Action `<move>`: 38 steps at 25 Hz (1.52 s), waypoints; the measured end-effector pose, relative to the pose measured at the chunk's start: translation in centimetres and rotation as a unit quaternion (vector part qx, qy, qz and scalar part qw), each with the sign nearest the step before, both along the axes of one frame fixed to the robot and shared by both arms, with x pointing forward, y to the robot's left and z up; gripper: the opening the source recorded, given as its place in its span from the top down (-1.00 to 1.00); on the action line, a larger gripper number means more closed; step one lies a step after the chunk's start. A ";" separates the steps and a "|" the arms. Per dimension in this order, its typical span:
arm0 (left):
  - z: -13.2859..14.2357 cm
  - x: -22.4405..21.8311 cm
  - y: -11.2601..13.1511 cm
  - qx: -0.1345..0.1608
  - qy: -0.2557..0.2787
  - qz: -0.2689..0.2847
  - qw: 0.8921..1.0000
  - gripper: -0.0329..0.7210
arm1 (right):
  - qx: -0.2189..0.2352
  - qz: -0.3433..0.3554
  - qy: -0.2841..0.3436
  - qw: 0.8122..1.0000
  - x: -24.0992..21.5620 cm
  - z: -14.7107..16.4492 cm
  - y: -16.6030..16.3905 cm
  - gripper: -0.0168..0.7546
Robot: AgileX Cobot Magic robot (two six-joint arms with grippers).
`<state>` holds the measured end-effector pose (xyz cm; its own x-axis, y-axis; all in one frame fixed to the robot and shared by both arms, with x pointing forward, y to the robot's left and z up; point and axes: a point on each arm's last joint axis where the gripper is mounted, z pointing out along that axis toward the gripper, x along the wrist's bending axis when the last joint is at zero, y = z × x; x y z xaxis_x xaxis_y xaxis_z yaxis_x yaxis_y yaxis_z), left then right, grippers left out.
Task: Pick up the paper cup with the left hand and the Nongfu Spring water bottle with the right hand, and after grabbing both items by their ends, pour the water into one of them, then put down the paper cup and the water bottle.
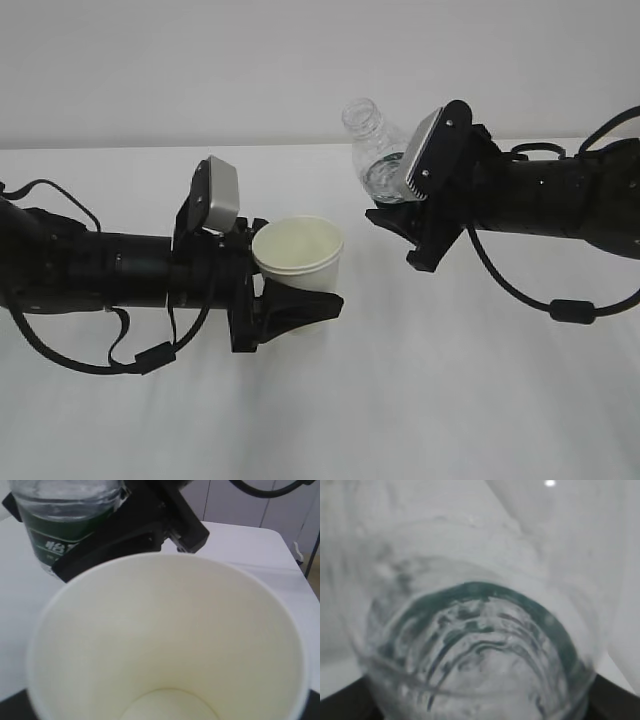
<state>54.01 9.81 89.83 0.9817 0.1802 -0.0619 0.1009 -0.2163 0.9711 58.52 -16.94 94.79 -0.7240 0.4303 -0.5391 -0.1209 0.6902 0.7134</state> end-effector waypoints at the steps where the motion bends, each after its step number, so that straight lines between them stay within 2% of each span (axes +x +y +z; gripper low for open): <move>1: 0.0 -0.2 -0.3 0.000 0.000 -0.005 1.000 -0.49 | -0.003 0.002 -0.003 1.000 0.0 0.0 0.0 -0.32; 12: 0.0 -0.8 -1.1 0.000 0.000 -0.018 1.000 -0.49 | -0.030 0.017 -0.033 0.999 0.4 0.5 0.1 -0.32; 21: -0.1 -0.5 -1.0 0.006 0.002 -0.005 1.000 -0.49 | -0.051 0.032 -0.058 0.996 0.7 0.8 0.1 -0.32; 38: 0.1 -0.5 -1.1 -0.009 0.004 -0.003 1.000 -0.49 | -0.100 0.063 -0.100 0.988 0.7 0.9 0.1 -0.32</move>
